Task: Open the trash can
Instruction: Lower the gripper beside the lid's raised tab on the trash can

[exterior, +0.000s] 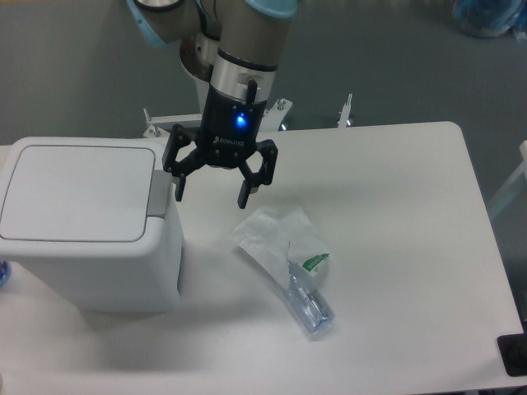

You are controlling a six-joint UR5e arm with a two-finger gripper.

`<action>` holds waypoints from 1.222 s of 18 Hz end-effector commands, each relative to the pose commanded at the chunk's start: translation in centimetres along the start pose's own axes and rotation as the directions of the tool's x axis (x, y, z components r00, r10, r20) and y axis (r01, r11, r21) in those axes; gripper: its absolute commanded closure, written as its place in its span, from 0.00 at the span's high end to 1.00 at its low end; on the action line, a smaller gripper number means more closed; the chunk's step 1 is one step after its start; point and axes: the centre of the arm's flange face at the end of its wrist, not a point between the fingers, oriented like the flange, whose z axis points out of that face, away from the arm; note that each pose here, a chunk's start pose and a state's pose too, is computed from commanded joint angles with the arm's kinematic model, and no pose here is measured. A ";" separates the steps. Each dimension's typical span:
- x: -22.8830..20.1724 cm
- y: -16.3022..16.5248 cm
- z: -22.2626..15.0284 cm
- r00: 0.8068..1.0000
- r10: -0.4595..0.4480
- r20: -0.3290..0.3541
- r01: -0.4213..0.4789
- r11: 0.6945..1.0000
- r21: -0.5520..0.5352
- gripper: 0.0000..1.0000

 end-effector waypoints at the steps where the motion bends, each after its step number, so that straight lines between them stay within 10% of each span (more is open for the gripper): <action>1: 0.1 0.0 0.0 1.000 0.001 -0.001 -0.001 1.000 -0.001 1.00; 22: 0.3 0.5 1.7 1.000 0.016 -0.008 -0.016 1.000 -0.002 1.00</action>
